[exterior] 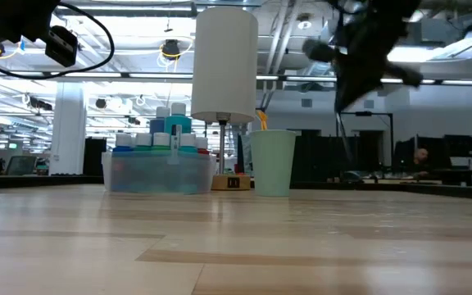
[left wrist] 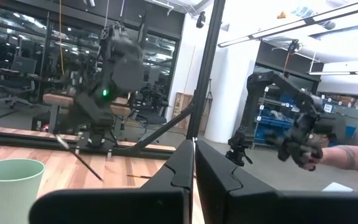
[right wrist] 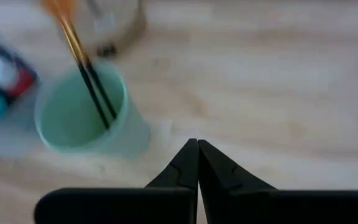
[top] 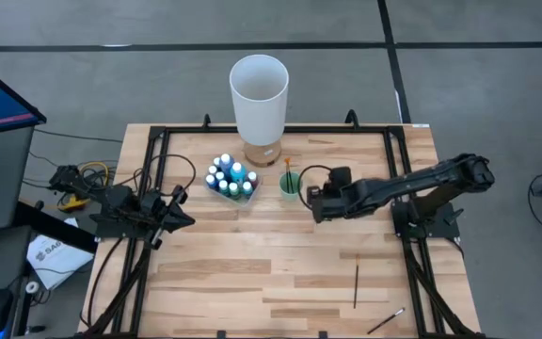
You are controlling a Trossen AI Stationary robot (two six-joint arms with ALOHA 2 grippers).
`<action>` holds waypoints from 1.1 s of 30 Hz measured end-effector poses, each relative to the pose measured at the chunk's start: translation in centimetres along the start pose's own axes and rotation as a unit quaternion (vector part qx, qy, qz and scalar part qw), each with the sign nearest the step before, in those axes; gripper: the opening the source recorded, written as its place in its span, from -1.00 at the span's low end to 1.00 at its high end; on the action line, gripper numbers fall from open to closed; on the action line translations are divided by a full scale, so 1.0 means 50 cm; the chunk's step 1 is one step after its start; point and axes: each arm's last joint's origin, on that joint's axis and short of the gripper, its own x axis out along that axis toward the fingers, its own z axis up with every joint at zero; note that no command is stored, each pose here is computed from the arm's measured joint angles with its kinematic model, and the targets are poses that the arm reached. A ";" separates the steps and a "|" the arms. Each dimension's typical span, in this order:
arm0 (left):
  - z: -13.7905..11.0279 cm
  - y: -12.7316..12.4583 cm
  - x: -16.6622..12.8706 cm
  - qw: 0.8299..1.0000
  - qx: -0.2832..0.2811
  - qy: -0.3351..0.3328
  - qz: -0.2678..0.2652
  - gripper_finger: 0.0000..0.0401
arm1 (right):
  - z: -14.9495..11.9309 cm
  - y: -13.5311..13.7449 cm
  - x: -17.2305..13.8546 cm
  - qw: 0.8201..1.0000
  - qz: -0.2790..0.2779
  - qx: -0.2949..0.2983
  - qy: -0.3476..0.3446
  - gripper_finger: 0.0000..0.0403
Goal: Pick & Place Paint Supplies
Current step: Put the top silver paint brush into the green cup
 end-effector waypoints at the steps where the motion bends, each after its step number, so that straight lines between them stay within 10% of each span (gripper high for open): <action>1: 0.000 0.000 0.000 1.000 0.000 0.000 0.000 -0.99 | 0.011 0.003 -0.012 1.000 -0.005 -0.006 -0.024 -1.00; 12: 0.000 0.000 0.000 1.000 0.000 0.000 0.000 -0.99 | 0.102 0.077 -0.087 0.964 0.028 -0.061 -0.259 -1.00; 33: 0.000 0.000 0.000 1.000 0.000 0.000 -0.001 -0.99 | 0.053 0.159 0.083 0.954 -0.040 -0.114 -0.276 -1.00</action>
